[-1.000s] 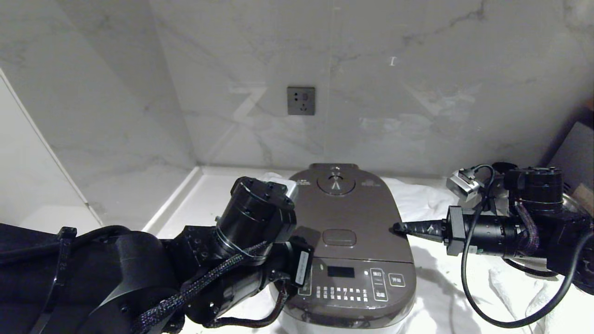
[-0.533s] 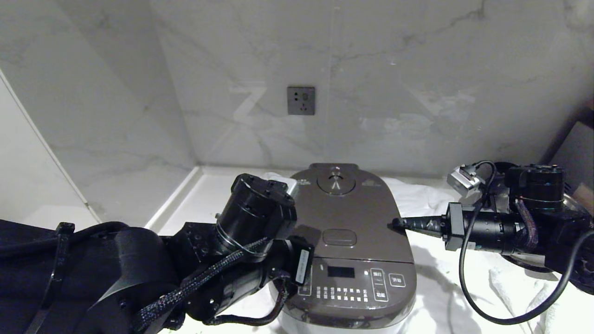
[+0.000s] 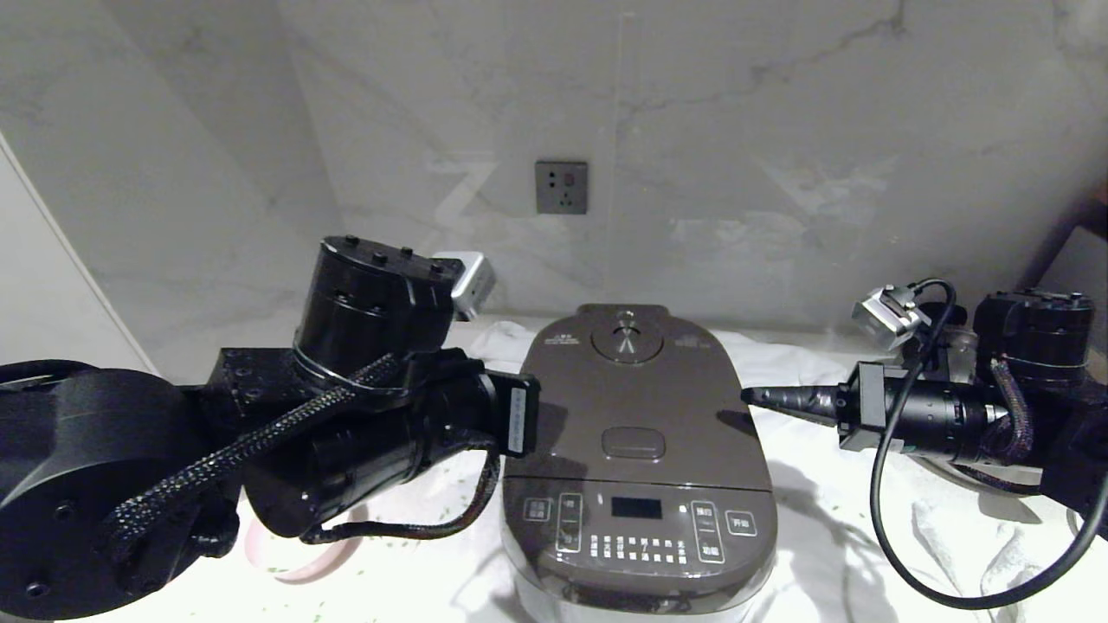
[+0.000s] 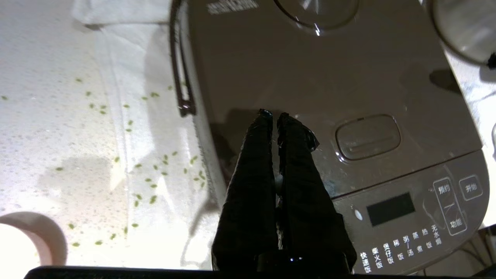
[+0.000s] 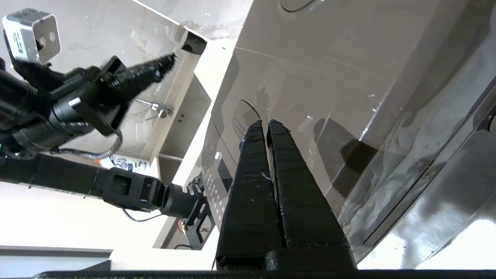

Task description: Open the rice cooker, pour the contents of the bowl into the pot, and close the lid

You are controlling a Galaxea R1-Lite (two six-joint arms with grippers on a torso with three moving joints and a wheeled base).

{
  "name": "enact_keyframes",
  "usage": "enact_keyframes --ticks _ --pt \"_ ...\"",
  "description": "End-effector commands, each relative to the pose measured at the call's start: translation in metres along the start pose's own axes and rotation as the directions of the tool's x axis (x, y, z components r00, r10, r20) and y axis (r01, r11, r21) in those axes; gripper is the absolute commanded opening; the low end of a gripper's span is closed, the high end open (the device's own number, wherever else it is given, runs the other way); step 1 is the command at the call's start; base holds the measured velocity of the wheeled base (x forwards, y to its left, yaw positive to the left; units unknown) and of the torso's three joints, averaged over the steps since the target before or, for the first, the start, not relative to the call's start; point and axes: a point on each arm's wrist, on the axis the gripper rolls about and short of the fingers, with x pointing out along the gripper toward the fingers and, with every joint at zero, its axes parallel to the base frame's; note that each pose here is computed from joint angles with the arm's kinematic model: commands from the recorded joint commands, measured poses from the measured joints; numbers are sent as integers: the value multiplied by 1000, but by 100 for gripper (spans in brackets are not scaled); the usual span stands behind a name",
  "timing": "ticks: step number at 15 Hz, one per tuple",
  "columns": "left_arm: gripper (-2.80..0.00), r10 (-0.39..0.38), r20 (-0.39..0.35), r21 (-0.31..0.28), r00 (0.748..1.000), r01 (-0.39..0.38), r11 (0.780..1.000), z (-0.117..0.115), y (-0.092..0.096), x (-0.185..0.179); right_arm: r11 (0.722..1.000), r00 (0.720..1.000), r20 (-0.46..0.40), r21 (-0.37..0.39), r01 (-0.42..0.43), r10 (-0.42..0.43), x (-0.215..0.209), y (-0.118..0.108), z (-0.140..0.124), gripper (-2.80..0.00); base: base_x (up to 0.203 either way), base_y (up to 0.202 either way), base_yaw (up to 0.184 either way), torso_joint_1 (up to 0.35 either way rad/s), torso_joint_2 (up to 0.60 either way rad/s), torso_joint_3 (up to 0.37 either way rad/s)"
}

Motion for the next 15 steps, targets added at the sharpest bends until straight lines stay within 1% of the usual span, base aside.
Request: enact_keyframes --ticks 1,3,5,7,8,10,11,12,13,15 --pt "-280 0 76 -31 997 2 1000 12 12 -31 1000 1000 18 -29 -12 13 -5 9 2 -280 0 0 0 0 0 0" --pt "-280 23 114 -43 993 -18 999 7 27 -60 999 999 44 -42 1 1 -10 12 5 -280 0 0 0 0 0 0" --pt "-280 44 177 -66 983 -33 997 5 42 -93 998 998 68 -56 18 -15 -12 14 7 -280 0 0 0 0 0 0" --pt "-280 102 248 -90 963 -82 993 0 60 -124 996 992 117 -73 60 -52 -16 21 7 -280 0 0 0 0 0 0" --pt "-280 140 295 -101 945 -115 988 -3 70 -142 993 986 145 -74 93 -82 -17 22 8 -280 0 0 0 0 0 0" --pt "-280 195 398 -114 896 -163 980 -13 84 -182 980 967 202 -94 177 -156 -18 21 9 -280 0 0 0 0 0 0" --pt "-280 223 446 -119 867 -190 975 -22 89 -204 968 953 230 -108 225 -196 -18 20 9 -280 0 0 0 0 0 0" --pt "-280 261 476 -126 840 -228 965 -36 94 -224 958 938 259 -108 266 -232 -19 20 10 -280 0 0 0 0 0 0" --pt "-280 294 486 -131 823 -263 956 -50 97 -239 947 921 290 -108 302 -261 -20 21 11 -280 0 0 0 0 0 0" --pt "-280 360 476 -135 802 -337 932 -82 99 -262 927 890 345 -121 356 -297 -26 30 12 -280 0 0 0 0 0 0"
